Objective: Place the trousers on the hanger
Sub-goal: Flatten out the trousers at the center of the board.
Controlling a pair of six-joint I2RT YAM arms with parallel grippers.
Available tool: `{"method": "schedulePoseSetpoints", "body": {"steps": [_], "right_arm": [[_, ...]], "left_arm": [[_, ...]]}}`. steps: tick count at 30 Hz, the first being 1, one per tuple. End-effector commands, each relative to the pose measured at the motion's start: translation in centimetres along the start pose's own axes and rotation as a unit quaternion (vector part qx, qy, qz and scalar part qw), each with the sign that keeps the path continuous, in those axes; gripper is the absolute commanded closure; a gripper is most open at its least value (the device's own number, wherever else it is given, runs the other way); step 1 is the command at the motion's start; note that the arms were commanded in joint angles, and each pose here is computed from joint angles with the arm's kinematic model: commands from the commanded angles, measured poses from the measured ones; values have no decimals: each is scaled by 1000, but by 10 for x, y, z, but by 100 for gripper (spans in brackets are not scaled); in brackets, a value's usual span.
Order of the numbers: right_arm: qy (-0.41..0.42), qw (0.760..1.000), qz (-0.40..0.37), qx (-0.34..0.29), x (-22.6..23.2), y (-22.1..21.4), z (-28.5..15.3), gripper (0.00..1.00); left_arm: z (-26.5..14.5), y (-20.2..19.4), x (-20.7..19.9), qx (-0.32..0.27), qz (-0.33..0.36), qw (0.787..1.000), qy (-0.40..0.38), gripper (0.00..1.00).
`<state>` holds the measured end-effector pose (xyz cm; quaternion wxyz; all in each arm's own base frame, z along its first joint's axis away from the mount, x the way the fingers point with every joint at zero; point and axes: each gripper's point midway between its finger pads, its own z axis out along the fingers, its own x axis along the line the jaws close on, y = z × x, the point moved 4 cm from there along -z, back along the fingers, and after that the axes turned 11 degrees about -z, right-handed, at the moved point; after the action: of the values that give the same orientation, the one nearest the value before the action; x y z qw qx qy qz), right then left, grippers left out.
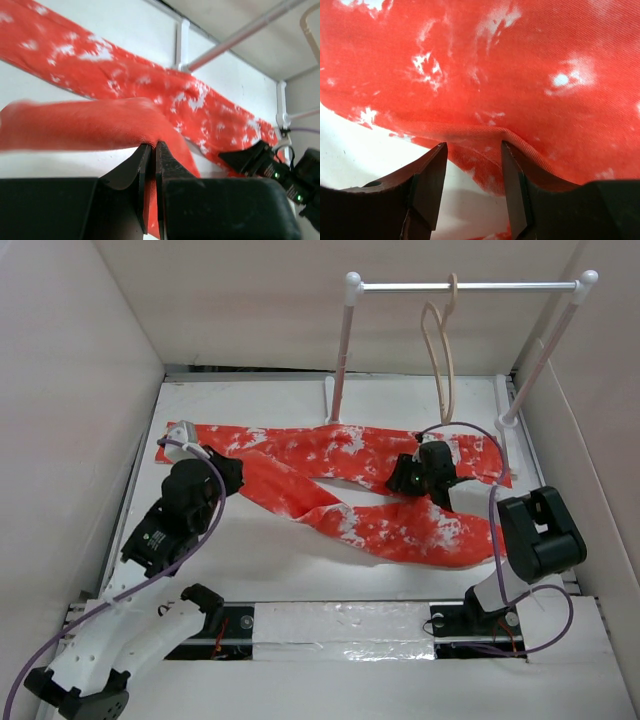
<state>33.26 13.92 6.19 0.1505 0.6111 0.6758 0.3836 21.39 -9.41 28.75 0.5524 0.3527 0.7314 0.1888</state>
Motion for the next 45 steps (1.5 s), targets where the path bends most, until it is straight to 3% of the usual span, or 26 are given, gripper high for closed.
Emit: {"method": "schedulePoseSetpoints", "body": {"steps": [1,7,8,14,17,19,21,24,26,28,30,33,36,39,40,43,45], "right_arm": [[-5,999,-4,-33,-2,11,-11,46],[-17,998,-16,-58,-3,19,-29,44],[-19,998,-18,-61,-3,21,-30,40],[-15,997,-20,-71,-5,22,-33,38],[-10,996,-28,-88,-3,25,-44,38],[-15,995,-28,-94,-4,25,-52,38],[-8,993,-36,-113,7,29,-64,38],[-18,990,-39,-135,7,31,-83,49],[-17,989,-40,-143,6,26,-92,83],[12,985,-56,-164,21,27,-105,100],[38,984,-79,-155,34,17,-108,100],[106,977,-138,-122,75,-3,-112,100],[144,966,-197,-88,115,-26,-114,93],[179,951,-241,-67,148,-50,-118,60],[181,949,-248,-66,155,-52,-119,45],[188,942,-274,-44,173,-75,-117,29],[185,939,-289,-26,180,-86,-110,28]], "left_arm": [[-15,29,9,-51,23,997,56,100],[-59,58,47,-155,-19,981,111,100],[-62,60,49,-164,-28,980,111,100],[-33,7,76,-91,-57,983,147,89],[-29,-3,87,-100,-89,980,148,63],[-30,-1,84,-108,-98,981,129,35],[-28,4,78,-117,-104,981,116,34],[-19,-4,78,-102,-96,982,125,37],[-10,-16,79,-78,-89,985,128,38],[0,-43,89,-29,-87,987,133,39],[9,-71,98,14,-99,987,126,39],[15,-93,114,31,-131,981,139,40],[17,-97,125,17,-145,978,150,36],[21,-93,126,-7,-148,978,146,30],[24,-93,126,-9,-143,978,150,28],[36,-92,125,-23,-135,979,152,27],[45,-88,121,-39,-131,980,145,28]]}}
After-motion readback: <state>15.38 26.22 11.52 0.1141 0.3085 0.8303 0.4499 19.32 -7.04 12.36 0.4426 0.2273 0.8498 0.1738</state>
